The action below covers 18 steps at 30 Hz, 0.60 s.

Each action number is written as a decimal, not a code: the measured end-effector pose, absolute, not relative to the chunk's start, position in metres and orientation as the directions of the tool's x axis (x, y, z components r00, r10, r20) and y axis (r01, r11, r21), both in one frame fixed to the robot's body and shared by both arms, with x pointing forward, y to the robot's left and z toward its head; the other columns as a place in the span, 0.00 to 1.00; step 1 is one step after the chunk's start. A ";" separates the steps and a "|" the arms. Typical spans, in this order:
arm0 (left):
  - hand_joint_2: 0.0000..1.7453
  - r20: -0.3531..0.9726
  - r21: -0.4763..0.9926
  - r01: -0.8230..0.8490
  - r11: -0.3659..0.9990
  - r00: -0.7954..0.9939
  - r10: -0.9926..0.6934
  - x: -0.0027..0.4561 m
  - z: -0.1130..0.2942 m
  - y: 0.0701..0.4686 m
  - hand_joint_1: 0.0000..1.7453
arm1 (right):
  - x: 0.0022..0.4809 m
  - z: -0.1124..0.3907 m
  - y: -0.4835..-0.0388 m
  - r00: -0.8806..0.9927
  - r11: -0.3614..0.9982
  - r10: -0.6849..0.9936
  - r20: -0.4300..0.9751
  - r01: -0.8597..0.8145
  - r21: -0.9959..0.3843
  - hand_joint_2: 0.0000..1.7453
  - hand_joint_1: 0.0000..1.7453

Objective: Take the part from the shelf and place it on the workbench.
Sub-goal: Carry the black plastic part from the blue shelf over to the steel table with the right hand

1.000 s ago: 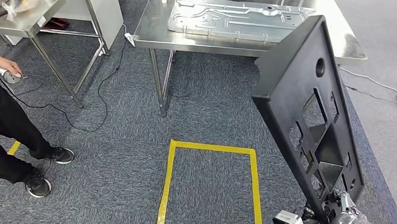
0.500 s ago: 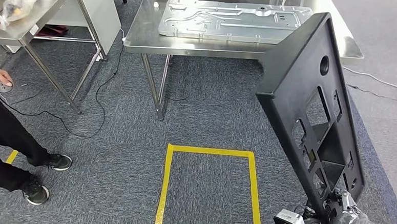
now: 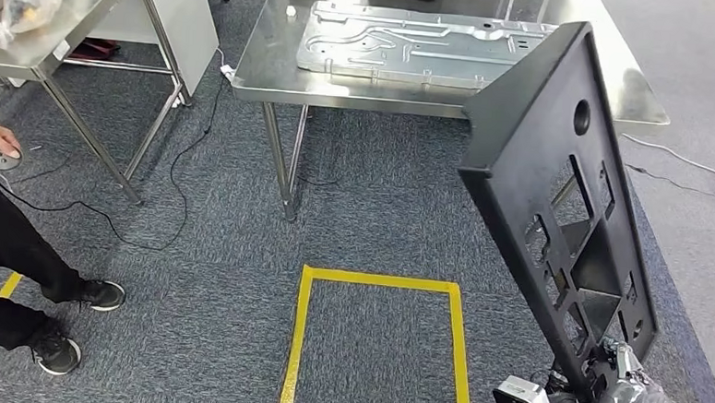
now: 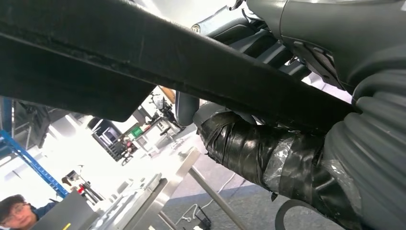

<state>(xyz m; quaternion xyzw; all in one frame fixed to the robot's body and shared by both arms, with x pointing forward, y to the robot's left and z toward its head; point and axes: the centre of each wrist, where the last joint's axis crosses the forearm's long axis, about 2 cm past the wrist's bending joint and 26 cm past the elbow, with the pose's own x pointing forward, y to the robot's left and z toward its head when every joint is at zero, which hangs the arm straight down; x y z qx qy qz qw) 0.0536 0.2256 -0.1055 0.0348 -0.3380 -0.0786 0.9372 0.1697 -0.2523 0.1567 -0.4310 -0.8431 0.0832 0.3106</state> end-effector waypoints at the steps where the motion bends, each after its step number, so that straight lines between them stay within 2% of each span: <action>1: 1.00 0.629 0.118 0.124 0.985 0.758 -0.170 0.054 -0.105 0.225 0.00 | 0.170 0.157 -0.252 -0.436 0.615 0.778 0.452 0.675 -0.408 1.00 1.00; 18: 1.00 0.631 0.118 0.124 0.985 0.757 -0.171 0.054 -0.105 0.226 0.00 | 0.171 0.157 -0.252 -0.436 0.615 0.778 0.453 0.675 -0.407 1.00 1.00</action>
